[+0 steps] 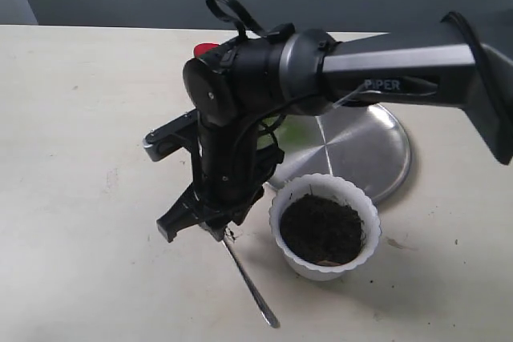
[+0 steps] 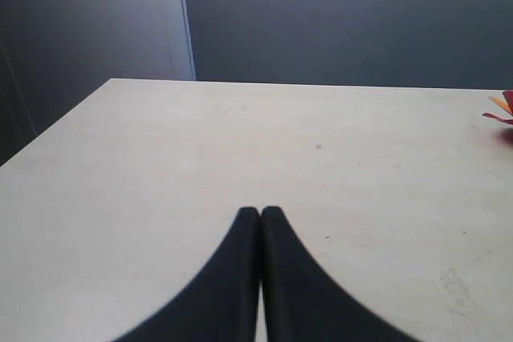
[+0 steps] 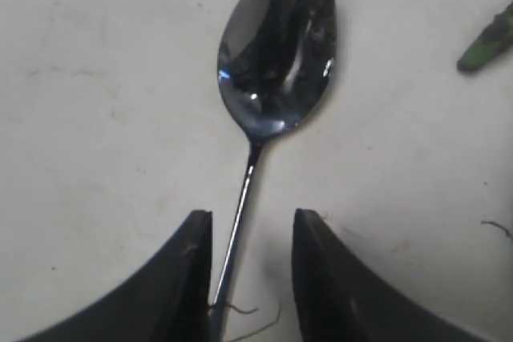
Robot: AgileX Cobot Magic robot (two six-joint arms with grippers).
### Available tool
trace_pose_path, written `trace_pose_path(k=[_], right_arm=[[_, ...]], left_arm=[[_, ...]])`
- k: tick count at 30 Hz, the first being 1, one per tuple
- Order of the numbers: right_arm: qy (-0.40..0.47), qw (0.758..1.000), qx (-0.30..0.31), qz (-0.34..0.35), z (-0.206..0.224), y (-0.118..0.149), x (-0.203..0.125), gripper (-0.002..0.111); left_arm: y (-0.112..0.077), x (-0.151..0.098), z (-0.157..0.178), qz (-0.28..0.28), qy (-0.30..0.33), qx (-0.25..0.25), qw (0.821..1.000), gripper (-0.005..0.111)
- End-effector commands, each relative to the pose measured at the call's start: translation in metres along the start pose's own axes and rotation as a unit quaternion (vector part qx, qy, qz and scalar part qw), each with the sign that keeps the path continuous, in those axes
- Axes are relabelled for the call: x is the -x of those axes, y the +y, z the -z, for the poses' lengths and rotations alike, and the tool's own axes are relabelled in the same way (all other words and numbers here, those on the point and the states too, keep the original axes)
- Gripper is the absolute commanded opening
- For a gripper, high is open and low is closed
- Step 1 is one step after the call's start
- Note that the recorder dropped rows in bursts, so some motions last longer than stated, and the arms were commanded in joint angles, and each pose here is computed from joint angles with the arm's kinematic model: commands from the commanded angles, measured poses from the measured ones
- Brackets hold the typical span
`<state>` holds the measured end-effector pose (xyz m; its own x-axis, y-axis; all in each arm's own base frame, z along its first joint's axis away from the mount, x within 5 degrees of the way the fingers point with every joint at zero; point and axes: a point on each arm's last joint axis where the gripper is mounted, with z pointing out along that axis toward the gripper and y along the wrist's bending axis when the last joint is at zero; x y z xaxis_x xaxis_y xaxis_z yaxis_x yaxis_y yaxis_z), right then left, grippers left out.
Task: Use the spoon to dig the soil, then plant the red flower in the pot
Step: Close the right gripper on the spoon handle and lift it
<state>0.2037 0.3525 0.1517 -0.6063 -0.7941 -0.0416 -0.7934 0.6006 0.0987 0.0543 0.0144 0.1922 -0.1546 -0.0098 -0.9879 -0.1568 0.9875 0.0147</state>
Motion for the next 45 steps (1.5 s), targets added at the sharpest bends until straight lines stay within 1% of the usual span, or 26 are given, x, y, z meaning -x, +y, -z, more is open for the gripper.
trace_pose_path(k=[1, 9, 16, 31, 32, 33, 35, 36, 41, 45], right_arm=[[0.006, 1.000, -0.007, 0.007, -0.012, 0.005, 0.000, 0.034], [0.024, 1.000, -0.013, 0.006, -0.027, 0.004, 0.000, 0.034], [0.010, 1.000, -0.020, 0.003, -0.028, 0.003, 0.002, 0.034], [0.028, 0.999, -0.016, -0.004, -0.049, 0.002, 0.002, 0.033], [0.028, 0.999, -0.016, -0.004, -0.049, 0.002, 0.002, 0.031], [0.027, 0.999, -0.016, -0.004, -0.049, 0.002, 0.003, 0.026], [0.030, 0.999, -0.016, -0.004, -0.049, 0.002, 0.002, 0.009], [0.031, 0.999, -0.016, -0.004, -0.049, 0.002, 0.002, -0.001], [0.029, 0.999, -0.016, -0.004, -0.049, 0.002, 0.002, 0.000], [0.028, 0.999, 0.013, -0.021, -0.049, 0.008, 0.003, 0.000]], left_arm=[[0.000, -0.001, 0.000, 0.001, -0.002, -0.001, 1.000, 0.000], [0.000, -0.001, 0.000, 0.001, -0.002, -0.001, 1.000, 0.000], [0.000, -0.001, 0.000, 0.001, -0.002, -0.001, 1.000, 0.000], [0.000, -0.001, 0.000, 0.001, -0.002, -0.001, 1.000, 0.000], [0.000, -0.001, 0.000, 0.001, -0.002, -0.001, 1.000, 0.000], [0.000, -0.001, 0.000, 0.001, -0.002, -0.001, 1.000, 0.000], [0.000, -0.001, 0.000, 0.001, -0.002, -0.001, 1.000, 0.000], [0.000, -0.001, 0.000, 0.001, -0.002, -0.001, 1.000, 0.000], [0.000, -0.001, 0.000, 0.001, -0.002, -0.001, 1.000, 0.000], [0.000, -0.001, 0.000, 0.001, -0.002, -0.001, 1.000, 0.000]])
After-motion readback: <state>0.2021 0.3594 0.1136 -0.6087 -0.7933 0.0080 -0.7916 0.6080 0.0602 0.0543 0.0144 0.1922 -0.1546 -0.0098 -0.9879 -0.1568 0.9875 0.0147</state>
